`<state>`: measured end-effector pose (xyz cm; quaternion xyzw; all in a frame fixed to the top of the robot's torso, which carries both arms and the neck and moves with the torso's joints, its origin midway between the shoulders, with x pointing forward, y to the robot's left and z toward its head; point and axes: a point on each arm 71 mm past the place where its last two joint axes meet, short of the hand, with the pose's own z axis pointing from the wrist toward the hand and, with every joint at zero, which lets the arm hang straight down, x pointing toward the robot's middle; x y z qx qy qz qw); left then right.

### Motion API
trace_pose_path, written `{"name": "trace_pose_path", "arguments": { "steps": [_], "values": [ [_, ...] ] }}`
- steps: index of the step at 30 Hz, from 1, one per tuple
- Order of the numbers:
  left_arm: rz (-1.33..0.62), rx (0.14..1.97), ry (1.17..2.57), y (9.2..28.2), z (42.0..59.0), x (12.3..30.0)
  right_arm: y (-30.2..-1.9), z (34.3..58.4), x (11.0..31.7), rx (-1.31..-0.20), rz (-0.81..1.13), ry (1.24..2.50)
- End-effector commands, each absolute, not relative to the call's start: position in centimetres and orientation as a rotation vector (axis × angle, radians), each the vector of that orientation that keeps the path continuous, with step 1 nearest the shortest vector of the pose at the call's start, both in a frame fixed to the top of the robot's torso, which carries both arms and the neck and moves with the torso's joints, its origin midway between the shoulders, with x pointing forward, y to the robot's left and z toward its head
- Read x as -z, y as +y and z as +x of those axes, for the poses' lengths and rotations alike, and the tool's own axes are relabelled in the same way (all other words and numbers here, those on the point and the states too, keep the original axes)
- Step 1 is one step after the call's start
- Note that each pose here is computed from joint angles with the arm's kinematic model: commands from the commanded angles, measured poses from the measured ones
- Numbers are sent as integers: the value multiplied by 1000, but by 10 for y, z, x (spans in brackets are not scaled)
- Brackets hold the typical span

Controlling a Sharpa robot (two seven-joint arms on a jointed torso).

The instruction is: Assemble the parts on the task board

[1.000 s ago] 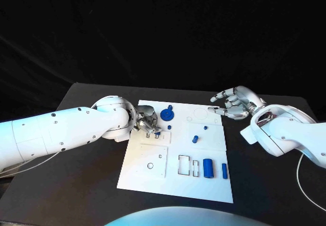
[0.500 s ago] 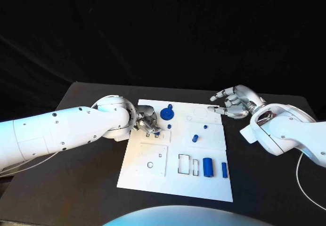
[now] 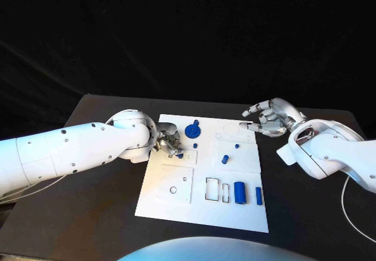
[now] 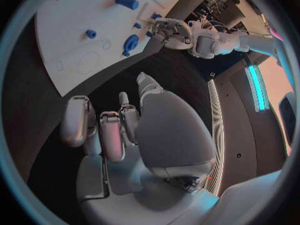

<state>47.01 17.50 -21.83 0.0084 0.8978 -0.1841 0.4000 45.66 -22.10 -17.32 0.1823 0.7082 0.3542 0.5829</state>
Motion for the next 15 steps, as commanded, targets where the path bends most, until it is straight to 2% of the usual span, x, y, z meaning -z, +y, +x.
{"name": "trace_pose_path", "arguments": {
  "steps": [1, 15],
  "values": [
    [32, 450, 2294, 174, 469, 220, -219, 456, 174, -836, 406, 1661],
    [38, 454, 2308, 173, 468, 221, -219, 456, 173, -838, 405, 1658]
  ]
}}
